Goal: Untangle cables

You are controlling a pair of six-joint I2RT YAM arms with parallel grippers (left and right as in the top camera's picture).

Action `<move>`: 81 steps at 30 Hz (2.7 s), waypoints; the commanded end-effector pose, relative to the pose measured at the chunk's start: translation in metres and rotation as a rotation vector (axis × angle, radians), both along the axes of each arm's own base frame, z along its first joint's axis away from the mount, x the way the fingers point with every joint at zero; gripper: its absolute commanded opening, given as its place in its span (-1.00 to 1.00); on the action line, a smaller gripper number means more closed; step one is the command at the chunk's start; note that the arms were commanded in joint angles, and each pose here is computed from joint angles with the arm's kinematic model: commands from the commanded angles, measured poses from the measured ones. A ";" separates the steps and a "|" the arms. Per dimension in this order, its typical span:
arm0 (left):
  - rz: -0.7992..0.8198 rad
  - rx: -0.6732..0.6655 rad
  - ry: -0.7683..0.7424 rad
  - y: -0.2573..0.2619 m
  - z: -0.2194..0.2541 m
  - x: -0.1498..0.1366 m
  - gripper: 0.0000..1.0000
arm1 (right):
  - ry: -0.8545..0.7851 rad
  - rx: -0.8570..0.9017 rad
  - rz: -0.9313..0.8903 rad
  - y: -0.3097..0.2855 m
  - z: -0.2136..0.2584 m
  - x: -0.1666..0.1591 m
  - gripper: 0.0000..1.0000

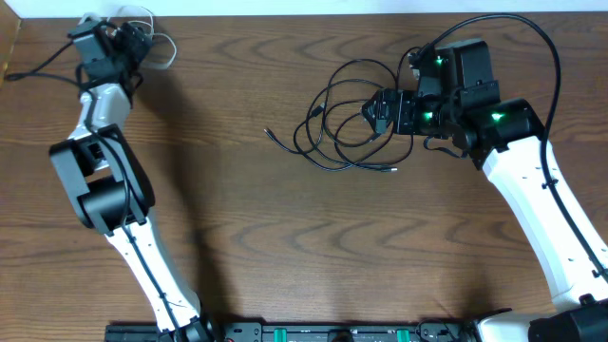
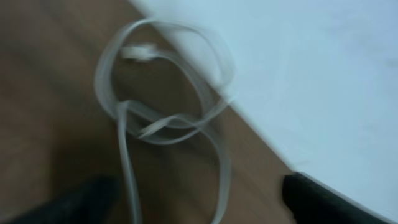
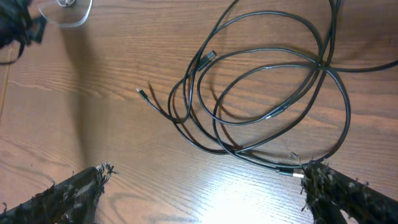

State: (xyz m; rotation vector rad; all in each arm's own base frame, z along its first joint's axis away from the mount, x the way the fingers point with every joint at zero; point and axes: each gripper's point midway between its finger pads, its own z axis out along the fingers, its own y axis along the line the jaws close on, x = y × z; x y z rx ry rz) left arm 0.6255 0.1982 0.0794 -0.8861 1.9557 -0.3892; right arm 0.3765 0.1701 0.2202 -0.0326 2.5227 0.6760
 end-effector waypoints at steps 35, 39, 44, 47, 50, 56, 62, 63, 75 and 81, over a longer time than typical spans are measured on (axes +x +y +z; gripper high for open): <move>-0.203 0.061 0.544 -0.116 0.114 -0.174 0.94 | 0.052 -0.371 -0.200 -0.090 -0.036 0.008 0.99; -0.358 0.157 0.446 -0.174 0.167 -0.191 0.96 | 0.078 -0.342 -0.284 -0.107 -0.043 0.018 0.99; -0.517 0.201 0.430 -0.242 0.181 -0.207 0.95 | 0.054 -0.328 -0.349 -0.127 -0.054 0.044 0.98; -0.588 0.215 0.476 -0.270 0.166 -0.215 0.95 | 0.019 -0.303 -0.314 -0.129 -0.063 0.064 0.99; -0.628 0.216 0.523 -0.284 0.149 -0.223 0.96 | -0.018 -0.227 -0.170 -0.108 -0.081 0.084 0.98; -0.641 0.213 0.562 -0.287 0.138 -0.230 0.95 | 0.001 -0.167 -0.126 -0.093 -0.126 0.108 0.75; -0.641 0.212 0.563 -0.287 0.137 -0.230 0.96 | 0.001 -0.176 -0.133 -0.095 -0.155 0.122 0.53; -0.641 0.212 0.563 -0.287 0.138 -0.230 0.96 | 0.005 -0.180 -0.135 -0.095 -0.160 0.123 0.45; -0.641 0.212 0.562 -0.287 0.138 -0.230 0.96 | -0.184 -0.067 -0.108 -0.079 -0.067 0.131 -0.97; -0.641 0.212 0.563 -0.287 0.138 -0.230 0.96 | -0.463 0.014 -0.109 -0.072 0.073 0.100 -0.97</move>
